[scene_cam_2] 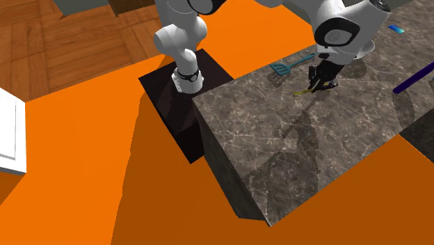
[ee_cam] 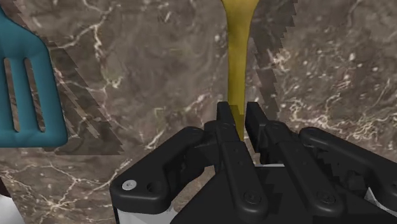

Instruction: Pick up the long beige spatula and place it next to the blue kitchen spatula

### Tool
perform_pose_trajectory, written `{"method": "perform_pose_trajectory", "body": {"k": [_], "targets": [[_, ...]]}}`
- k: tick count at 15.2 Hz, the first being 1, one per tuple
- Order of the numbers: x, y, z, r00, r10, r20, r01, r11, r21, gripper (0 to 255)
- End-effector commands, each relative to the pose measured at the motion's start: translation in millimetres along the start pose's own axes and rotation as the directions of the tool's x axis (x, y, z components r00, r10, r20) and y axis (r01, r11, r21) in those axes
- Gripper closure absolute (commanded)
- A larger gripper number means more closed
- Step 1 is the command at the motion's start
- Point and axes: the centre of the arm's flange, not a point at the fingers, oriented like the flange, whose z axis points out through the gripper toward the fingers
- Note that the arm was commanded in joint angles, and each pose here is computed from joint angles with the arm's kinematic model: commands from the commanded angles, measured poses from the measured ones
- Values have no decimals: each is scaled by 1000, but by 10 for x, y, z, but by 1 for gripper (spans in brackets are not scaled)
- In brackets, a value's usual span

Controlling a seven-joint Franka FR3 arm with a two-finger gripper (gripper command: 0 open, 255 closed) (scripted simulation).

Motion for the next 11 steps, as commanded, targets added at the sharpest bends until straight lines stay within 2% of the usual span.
{"method": "perform_pose_trajectory", "body": {"k": [1, 8, 11], "targets": [[-14, 0, 107, 1000, 0, 0, 0, 1000, 0, 255], [-32, -1, 469, 1000, 0, 0, 0, 1000, 0, 255], [-32, -1, 469, 1000, 0, 0, 0, 1000, 0, 255]]}}
